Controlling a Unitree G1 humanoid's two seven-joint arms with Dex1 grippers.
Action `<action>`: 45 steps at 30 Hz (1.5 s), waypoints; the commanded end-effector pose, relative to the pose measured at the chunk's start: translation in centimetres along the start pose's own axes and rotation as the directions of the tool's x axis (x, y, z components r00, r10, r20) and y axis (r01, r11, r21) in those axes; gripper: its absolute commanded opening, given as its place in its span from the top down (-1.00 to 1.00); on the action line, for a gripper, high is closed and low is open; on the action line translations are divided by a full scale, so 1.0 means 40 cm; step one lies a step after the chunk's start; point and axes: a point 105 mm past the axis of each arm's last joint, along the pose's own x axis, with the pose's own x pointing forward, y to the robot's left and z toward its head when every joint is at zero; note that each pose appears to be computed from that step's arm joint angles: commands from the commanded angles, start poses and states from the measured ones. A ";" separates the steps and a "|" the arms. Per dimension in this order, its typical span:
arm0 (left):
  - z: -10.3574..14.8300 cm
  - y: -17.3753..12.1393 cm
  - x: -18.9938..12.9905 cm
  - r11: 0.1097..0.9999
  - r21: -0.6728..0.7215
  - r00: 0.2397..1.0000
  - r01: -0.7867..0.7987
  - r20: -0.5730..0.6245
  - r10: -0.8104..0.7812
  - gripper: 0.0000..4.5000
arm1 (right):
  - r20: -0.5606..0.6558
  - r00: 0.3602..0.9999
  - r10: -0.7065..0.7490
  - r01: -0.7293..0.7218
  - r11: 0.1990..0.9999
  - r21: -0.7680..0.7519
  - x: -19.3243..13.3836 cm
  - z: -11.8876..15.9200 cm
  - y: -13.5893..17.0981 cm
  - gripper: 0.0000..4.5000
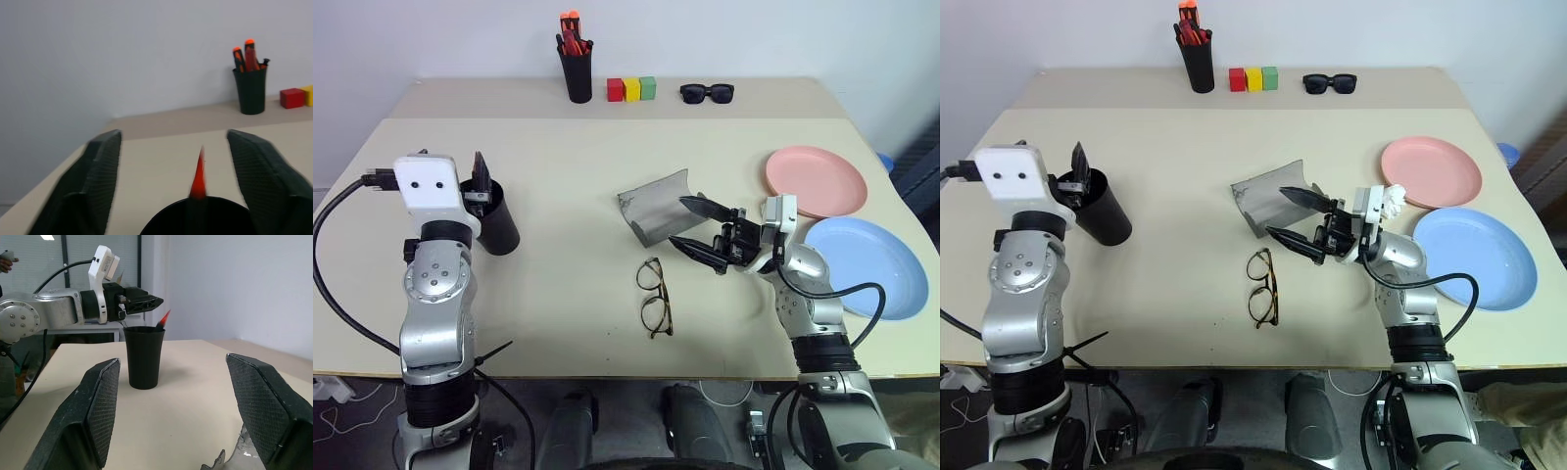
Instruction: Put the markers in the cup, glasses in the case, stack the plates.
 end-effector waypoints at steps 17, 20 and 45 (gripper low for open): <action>0.106 -0.358 0.041 0.258 -0.145 0.222 0.955 -0.228 -0.948 -0.45 | -0.120 0.934 -0.337 0.322 0.937 -0.133 -0.113 0.028 -0.023 -0.57; 0.058 -0.396 0.032 0.122 -0.171 0.061 0.978 -0.324 -0.944 -0.45 | -0.126 0.919 -0.373 0.354 0.923 -0.155 -0.135 0.028 -0.019 -0.57; -0.008 -0.598 -0.012 -0.148 -0.286 -0.273 0.947 -0.467 -0.841 -0.45 | -0.112 0.898 -0.426 0.398 0.893 -0.207 -0.164 0.019 -0.016 -0.57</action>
